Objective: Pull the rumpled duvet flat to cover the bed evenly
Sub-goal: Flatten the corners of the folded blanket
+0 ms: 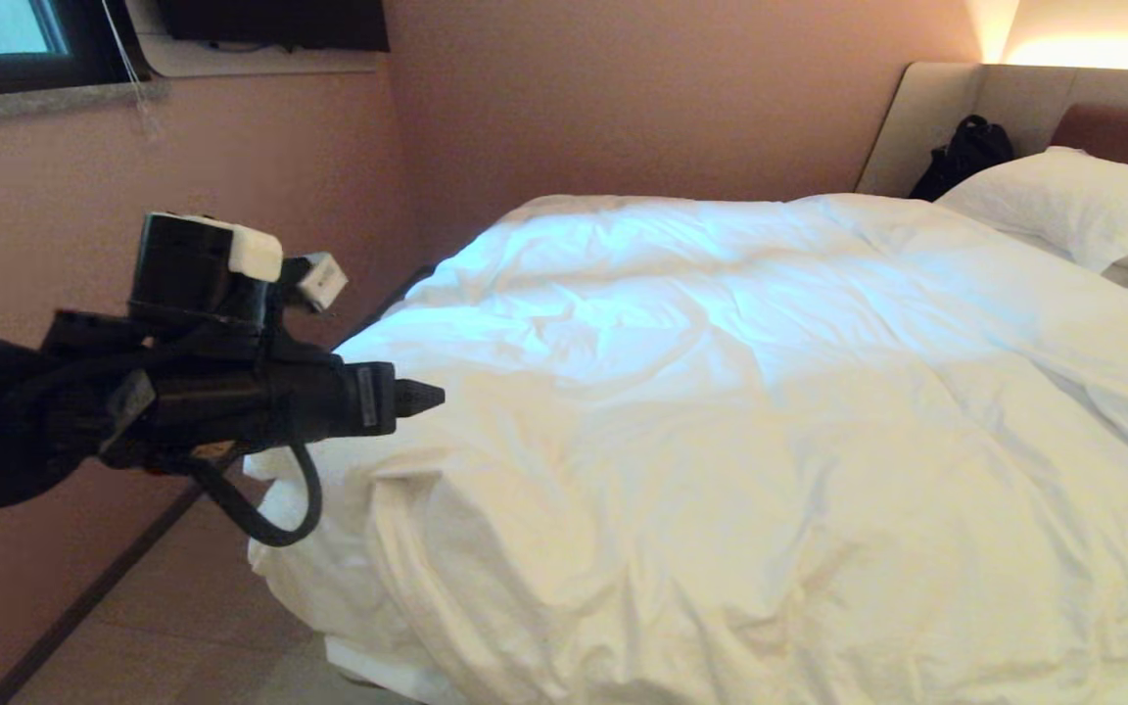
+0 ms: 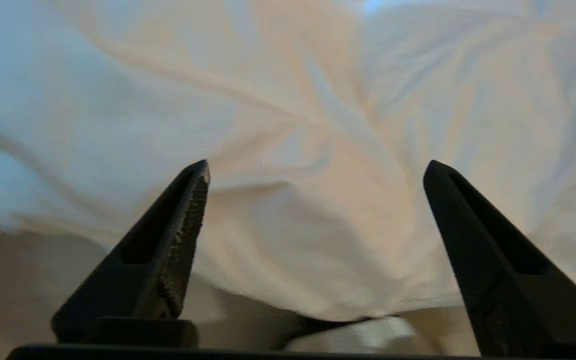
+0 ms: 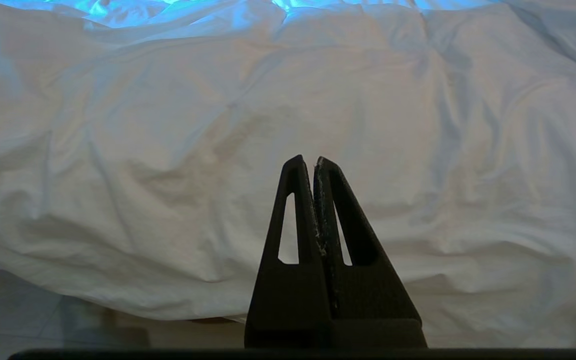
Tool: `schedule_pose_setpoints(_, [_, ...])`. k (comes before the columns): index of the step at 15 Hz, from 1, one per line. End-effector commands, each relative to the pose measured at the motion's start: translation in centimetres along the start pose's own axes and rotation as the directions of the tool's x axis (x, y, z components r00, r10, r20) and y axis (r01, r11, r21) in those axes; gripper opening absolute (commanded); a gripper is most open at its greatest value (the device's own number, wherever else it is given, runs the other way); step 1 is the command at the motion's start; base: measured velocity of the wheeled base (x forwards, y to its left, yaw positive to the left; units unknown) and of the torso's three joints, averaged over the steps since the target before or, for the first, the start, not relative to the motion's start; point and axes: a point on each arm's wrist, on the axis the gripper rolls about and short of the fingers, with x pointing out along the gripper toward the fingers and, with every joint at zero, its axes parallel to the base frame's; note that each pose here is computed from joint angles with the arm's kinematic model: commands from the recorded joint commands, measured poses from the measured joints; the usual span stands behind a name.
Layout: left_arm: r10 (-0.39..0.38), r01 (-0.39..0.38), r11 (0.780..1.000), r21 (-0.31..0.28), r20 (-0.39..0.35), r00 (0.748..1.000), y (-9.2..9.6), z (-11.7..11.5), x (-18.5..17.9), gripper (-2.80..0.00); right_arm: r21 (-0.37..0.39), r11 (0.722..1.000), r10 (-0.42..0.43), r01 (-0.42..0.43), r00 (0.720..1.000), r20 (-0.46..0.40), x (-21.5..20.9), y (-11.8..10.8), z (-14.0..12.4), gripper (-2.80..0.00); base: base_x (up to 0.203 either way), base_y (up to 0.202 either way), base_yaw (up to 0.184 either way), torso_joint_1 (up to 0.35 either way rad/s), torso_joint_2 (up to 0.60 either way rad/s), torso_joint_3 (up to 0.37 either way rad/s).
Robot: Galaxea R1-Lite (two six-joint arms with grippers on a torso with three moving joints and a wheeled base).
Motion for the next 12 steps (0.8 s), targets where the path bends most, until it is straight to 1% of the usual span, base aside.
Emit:
schedule_pose_setpoints(1, [0.054, -0.058, 0.987, 0.149, 0.028, 0.998, 1.7, 0.2, -1.4, 0.0, 0.0, 1.0, 0.0, 0.0, 1.0, 0.0, 0.0, 0.0, 0.0, -2.8, 0.0, 0.0, 0.0, 0.0, 0.0, 0.0])
schedule_pose_setpoints(2, [0.101, -0.103, 0.972, 0.212, 0.02, 0.995, 3.1, 0.0, -1.4, 0.0, 0.0, 1.0, 0.001, -0.001, 1.0, 0.001, 0.0, 0.0, 0.0, -2.8, 0.0, 0.0, 0.0, 0.0, 0.0, 0.0])
schedule_pose_setpoints(3, [0.15, -0.147, 0.954, 0.263, 0.01, 0.989, 4.5, -0.1, -1.4, 0.0, 0.0, 1.0, 0.001, -0.001, 1.0, 0.001, 0.0, 0.0, 0.0, -2.8, 0.0, 0.0, 0.0, 0.0, 0.0, 0.0])
schedule_pose_setpoints(4, [0.197, -0.185, 0.929, 0.319, -0.005, 0.98, 6.0, -0.4, -1.4, 0.0, 0.0, 1.0, 0.001, -0.001, 1.0, -0.001, 0.0, 0.0, 0.0, -2.8, 0.0, 0.0, 0.0, 0.0, 0.0, 0.0])
schedule_pose_setpoints(5, [0.248, -0.22, 0.898, 0.38, -0.024, 0.968, 7.7, -0.8, -1.2, 0.0, 0.0, 1.0, 0.001, -0.001, 1.0, 0.001, 0.0, 0.0, 0.0, -2.8, 0.0, 0.0, 0.0, 0.0, 0.0, 0.0])
schedule_pose_setpoints(6, [0.29, -0.242, 0.871, 0.427, -0.049, 0.956, 9.2, -1.3, -0.9, 0.0, 0.0, 1.0, 0.001, -0.001, 1.0, -0.001, 0.0, 0.0, 0.0, -2.8, 0.0, 0.0, 0.0, 0.0, 0.0, 0.0])
schedule_pose_setpoints(7, [0.31, -0.246, 0.856, 0.455, -0.071, 0.948, 10.1, -1.7, -0.5, 0.0, 0.0, 1.0, 0.001, -0.001, 1.0, 0.001, 0.0, 0.0, 0.0, -2.8, 0.0, 0.0, 0.0, 0.0, 0.0, 0.0])
schedule_pose_setpoints(8, [0.328, -0.258, 0.849, 0.461, -0.077, 0.942, 10.9, -1.8, -0.3, -2.8, 0.0, 1.0, 0.001, -0.001, 1.0, 0.001, 0.0, 0.0, 0.0, -2.8, 0.0, 0.0, 0.0, 0.0, 0.0, 0.0])
schedule_pose_setpoints(10, [0.348, -0.273, 0.844, 0.462, -0.084, 0.934, 11.8, -1.9, 0.1, -2.8, 0.0, 1.0, 0.001, -0.001, 1.0, 0.001, 0.0, 0.0, 0.0, -2.8, 0.0, 0.0, 0.0, 0.0, 0.0, 0.0])
schedule_pose_setpoints(11, [0.353, -0.264, 0.834, 0.485, -0.1, 0.93, 12.1, -2.2, 0.4, -2.8, 0.0, 1.0, 0.001, -0.001, 1.0, 0.001, 0.0, 0.0, 0.0, -2.8, 0.0, 0.0, 0.0, 0.0, 0.0, 0.0])
schedule_pose_setpoints(12, [0.356, -0.242, 0.821, 0.517, -0.131, 0.925, 12.5, -2.9, 1.0, -2.8, 0.0, 1.0, 0.001, -0.001, 1.0, 0.0, 0.0, 0.0, 0.0, -2.8, 0.0, 0.0, 0.0, 0.0, 0.0, 0.0])
